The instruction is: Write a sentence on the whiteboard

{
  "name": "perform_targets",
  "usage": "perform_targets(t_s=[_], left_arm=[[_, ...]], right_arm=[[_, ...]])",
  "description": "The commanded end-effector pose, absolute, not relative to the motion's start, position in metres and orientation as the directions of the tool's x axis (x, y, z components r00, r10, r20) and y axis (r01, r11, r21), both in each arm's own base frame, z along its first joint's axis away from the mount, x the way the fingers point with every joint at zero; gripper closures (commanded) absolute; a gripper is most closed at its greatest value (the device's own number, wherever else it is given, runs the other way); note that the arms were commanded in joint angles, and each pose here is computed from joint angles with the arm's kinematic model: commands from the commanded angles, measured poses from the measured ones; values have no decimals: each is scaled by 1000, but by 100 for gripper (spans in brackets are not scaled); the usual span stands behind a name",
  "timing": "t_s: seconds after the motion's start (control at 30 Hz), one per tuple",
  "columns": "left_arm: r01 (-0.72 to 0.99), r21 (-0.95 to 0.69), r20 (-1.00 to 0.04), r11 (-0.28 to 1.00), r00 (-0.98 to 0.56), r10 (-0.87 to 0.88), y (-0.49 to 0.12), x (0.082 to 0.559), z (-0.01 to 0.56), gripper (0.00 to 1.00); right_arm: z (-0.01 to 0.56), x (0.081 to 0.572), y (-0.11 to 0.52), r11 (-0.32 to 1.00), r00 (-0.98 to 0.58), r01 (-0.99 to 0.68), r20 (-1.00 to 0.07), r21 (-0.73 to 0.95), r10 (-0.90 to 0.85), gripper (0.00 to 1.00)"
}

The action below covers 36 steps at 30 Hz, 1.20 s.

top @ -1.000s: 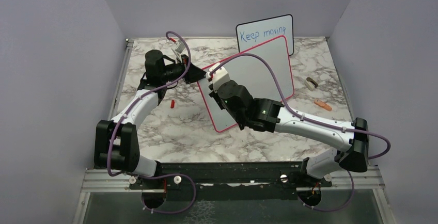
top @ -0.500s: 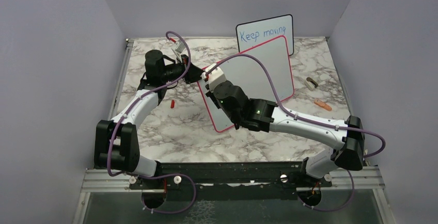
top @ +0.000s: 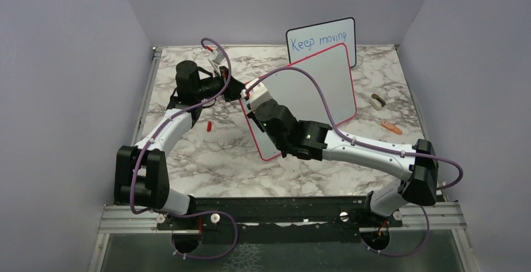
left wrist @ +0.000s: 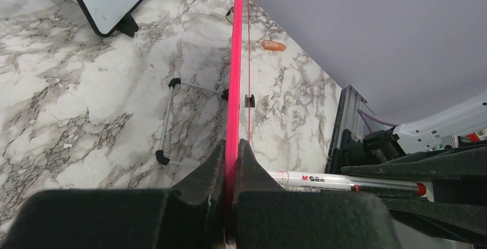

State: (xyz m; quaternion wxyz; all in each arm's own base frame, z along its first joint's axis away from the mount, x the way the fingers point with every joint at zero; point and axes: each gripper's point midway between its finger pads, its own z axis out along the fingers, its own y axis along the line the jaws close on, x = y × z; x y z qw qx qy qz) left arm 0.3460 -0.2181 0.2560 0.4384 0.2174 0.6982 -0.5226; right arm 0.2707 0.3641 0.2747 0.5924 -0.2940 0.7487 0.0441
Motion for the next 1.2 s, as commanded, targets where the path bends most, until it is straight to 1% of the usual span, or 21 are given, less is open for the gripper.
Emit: perform_targets(t_s=[0.0, 0.43, 0.7, 1.17], left_arm=[[746, -570, -816, 345, -565, -126, -225, 335, 240, 100], [744, -575, -811, 340, -572, -122, -227, 334, 238, 100], [744, -575, -812, 341, -571, -122, -227, 334, 238, 100], [741, -577, -810, 344, -573, -123, -227, 335, 237, 100]], right_arm=[[280, 275, 368, 840, -112, -463, -921, -283, -372, 100], [282, 276, 375, 836, -97, -476, -928, -274, -359, 100], [284, 271, 381, 814, -89, -520, -931, -260, -354, 100], [265, 261, 382, 765, -132, -580, -895, -278, -425, 99]])
